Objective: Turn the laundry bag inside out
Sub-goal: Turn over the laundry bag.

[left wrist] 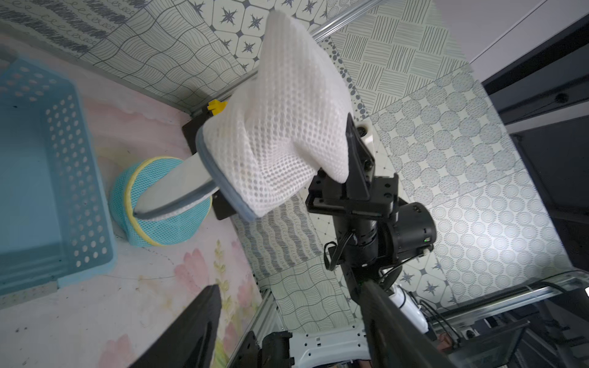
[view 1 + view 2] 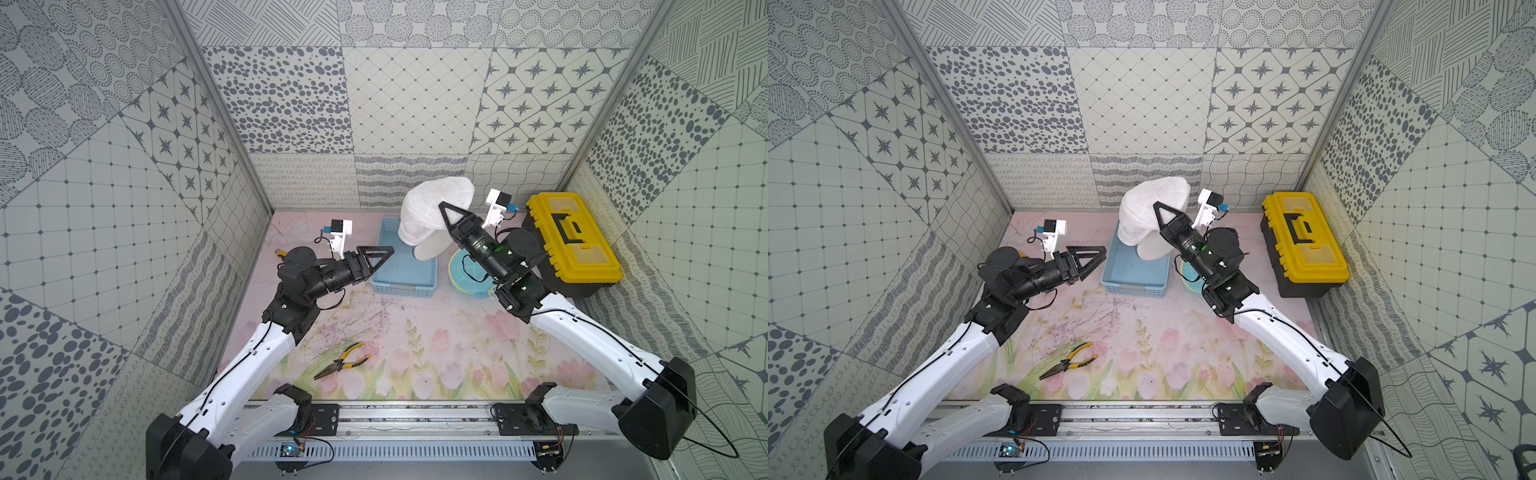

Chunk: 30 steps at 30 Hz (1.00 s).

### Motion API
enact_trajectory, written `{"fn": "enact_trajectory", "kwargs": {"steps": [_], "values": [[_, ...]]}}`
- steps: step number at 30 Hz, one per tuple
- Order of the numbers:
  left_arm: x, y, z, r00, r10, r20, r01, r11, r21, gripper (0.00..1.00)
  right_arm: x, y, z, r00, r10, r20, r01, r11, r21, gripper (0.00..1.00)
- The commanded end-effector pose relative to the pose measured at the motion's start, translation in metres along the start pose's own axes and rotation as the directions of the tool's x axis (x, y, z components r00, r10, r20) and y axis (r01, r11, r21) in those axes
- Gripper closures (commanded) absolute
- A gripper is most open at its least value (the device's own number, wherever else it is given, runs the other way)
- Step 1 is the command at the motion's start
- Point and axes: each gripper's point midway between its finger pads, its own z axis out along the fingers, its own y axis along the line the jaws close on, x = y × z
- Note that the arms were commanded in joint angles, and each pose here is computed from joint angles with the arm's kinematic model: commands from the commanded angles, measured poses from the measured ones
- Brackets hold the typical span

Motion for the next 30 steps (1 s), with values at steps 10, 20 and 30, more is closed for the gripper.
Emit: {"fn": "enact_trajectory", "kwargs": {"steps": [10,20,30], "values": [[0.043,0.072,0.024,0.883,0.414,-0.219,-0.468,0.779,-0.417,0.27,-0.008,0.037,-0.007,0.996,0.085,0.021,-0.082,0.99,-0.112,1.0],[0.005,0.057,0.033,0.771,0.618,-0.157,-0.606,0.633,-0.482,0.2,0.003,0.047,-0.012,0.991,0.127,-0.031,-0.131,0.977,-0.171,1.0],[-0.015,0.032,0.053,0.734,0.678,-0.025,-0.621,0.656,-0.428,0.14,0.013,0.054,-0.01,0.99,0.124,-0.063,-0.134,0.972,-0.195,1.0]]}}
